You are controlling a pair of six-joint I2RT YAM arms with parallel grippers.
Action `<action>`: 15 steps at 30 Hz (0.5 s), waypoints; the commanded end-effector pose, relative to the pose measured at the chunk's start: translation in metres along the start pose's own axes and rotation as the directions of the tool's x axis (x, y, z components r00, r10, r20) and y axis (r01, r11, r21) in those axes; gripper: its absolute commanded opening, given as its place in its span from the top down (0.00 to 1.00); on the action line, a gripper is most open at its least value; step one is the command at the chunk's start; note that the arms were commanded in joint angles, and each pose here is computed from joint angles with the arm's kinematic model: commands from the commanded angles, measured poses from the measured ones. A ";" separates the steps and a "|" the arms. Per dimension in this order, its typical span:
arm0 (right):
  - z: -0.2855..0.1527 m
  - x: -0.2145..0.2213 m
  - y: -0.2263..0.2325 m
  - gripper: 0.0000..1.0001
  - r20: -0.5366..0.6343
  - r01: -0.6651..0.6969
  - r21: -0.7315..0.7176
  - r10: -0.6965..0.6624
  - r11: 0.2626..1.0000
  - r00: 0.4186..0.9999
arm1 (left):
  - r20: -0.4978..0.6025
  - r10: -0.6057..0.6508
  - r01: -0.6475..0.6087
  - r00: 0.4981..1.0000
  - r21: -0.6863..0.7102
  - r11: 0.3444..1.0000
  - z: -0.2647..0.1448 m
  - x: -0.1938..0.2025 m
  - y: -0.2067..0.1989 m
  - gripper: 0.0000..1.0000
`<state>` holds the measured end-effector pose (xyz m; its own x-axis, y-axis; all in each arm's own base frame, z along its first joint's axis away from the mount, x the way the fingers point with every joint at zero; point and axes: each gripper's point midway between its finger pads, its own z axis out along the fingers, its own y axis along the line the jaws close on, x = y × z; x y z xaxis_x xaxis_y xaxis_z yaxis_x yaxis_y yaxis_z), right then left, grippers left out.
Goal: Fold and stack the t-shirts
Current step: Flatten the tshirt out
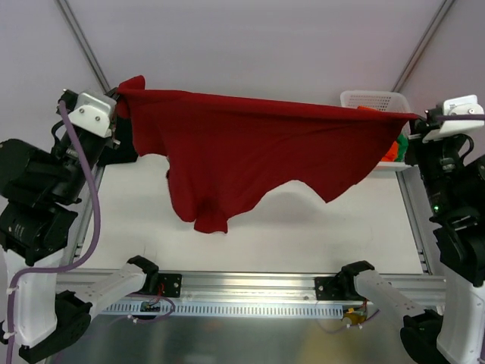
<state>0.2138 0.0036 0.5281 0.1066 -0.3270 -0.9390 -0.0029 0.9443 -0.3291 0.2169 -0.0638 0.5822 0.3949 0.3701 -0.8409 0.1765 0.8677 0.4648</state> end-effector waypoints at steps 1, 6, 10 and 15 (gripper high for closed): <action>-0.024 -0.026 -0.027 1.00 0.085 -0.047 0.095 0.039 0.994 0.996 | 0.102 -0.003 0.018 0.995 -0.146 0.989 -0.032 -0.038 0.042 1.00; -0.035 -0.040 -0.036 1.00 0.093 -0.052 0.096 0.043 0.994 0.995 | 0.121 0.046 -0.022 0.992 -0.191 0.981 -0.040 -0.057 0.060 1.00; -0.025 -0.046 -0.038 1.00 0.074 -0.035 0.107 0.028 0.994 0.997 | 0.054 0.063 -0.053 0.997 -0.168 0.984 -0.012 -0.045 0.053 1.00; 0.016 -0.023 -0.023 1.00 -0.037 0.020 0.093 -0.017 0.995 0.999 | -0.064 0.083 -0.088 0.994 -0.089 0.992 0.036 -0.005 0.024 1.00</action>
<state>0.1925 0.0016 0.5786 0.1989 -0.2927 -0.9353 0.0024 0.9545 -0.2982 0.2127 -0.0607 0.6245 0.4517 0.3839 -0.8053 0.1318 0.8640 0.4859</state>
